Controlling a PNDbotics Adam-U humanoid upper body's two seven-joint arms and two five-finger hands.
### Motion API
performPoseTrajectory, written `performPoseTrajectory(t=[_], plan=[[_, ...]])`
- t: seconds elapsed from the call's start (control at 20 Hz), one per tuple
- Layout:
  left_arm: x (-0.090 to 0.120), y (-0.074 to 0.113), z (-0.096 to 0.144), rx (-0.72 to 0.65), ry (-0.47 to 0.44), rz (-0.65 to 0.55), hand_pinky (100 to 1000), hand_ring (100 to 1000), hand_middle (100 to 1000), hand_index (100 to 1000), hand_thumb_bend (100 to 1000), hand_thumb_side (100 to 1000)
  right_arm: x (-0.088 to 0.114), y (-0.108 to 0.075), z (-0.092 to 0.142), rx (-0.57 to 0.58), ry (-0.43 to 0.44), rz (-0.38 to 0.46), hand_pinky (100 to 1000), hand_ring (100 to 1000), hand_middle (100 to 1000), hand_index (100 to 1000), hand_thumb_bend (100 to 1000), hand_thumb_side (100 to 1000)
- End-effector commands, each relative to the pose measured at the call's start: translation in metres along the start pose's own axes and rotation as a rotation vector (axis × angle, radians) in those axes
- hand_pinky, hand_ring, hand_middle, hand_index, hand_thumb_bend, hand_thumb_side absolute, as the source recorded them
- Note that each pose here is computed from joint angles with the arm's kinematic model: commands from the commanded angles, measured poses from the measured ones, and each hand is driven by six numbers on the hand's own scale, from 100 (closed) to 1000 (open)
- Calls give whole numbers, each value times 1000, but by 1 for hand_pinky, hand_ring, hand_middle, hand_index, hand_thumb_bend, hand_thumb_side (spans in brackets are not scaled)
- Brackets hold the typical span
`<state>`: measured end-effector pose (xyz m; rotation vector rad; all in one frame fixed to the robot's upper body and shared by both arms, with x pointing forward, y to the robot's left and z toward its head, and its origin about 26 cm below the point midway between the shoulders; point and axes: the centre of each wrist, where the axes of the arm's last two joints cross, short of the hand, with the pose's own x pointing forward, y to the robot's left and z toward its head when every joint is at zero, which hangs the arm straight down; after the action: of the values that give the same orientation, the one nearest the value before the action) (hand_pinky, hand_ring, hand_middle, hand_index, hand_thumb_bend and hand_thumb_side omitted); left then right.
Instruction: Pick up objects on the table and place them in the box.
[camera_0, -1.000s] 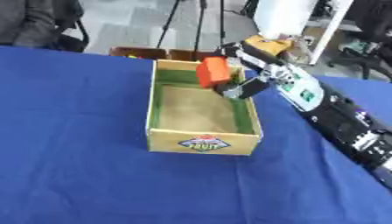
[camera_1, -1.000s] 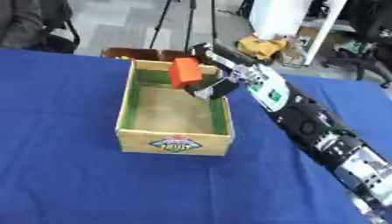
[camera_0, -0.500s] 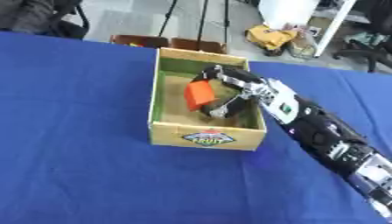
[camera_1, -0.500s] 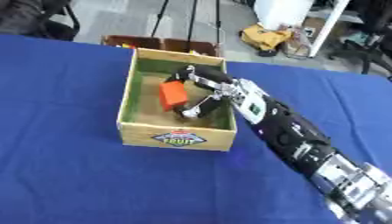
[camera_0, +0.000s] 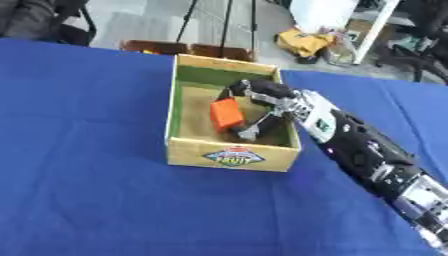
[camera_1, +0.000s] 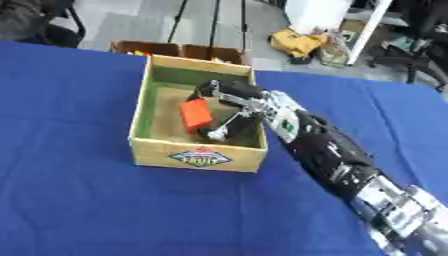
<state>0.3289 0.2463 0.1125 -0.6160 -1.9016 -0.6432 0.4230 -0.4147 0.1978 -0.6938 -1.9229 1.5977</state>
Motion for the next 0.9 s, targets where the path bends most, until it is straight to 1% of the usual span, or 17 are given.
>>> performPoseTrajectory(t=[0.05,0.15,0.3,0.4,0.55,0.6,0.65,0.7,0.8,0.85,0.9], plan=[[7,2,-2,-2,-16,-16,597,558,344,679,493,1000,-2,-2,4,-14,1,11,849,854,812,909,457,772],[6,2,-2,0,-14,-16,596,558,343,679,494,1000,-2,-3,5,-26,-2,12,848,857,822,921,549,800],[6,2,-1,3,-11,-17,596,558,343,679,495,1000,-1,-6,5,-53,-13,18,849,861,830,928,587,794],[5,3,1,8,-7,-17,596,558,343,679,496,1000,1,-11,5,-85,-25,25,849,862,830,929,597,782],[3,3,4,18,1,-19,595,558,343,679,498,1000,7,-21,5,-145,-48,30,849,864,811,921,597,720],[3,4,5,22,5,-20,595,558,343,679,499,1000,10,-24,5,-167,-59,29,846,860,795,916,590,685],[2,4,6,26,7,-20,594,558,343,679,499,1000,13,-28,4,-188,-69,24,841,848,771,907,559,636],[2,4,7,29,11,-21,594,558,343,679,499,1000,16,-31,4,-211,-80,15,839,843,763,904,545,617],[0,5,10,36,20,-21,594,558,343,679,499,1000,23,-37,4,-255,-96,-15,830,829,731,891,463,553],[-1,5,11,39,24,-21,594,558,343,678,502,1000,27,-40,3,-277,-106,-35,827,825,722,888,415,633],[-1,5,12,42,28,-21,594,558,343,678,500,1000,30,-44,3,-294,-115,-54,826,824,716,886,416,519]])
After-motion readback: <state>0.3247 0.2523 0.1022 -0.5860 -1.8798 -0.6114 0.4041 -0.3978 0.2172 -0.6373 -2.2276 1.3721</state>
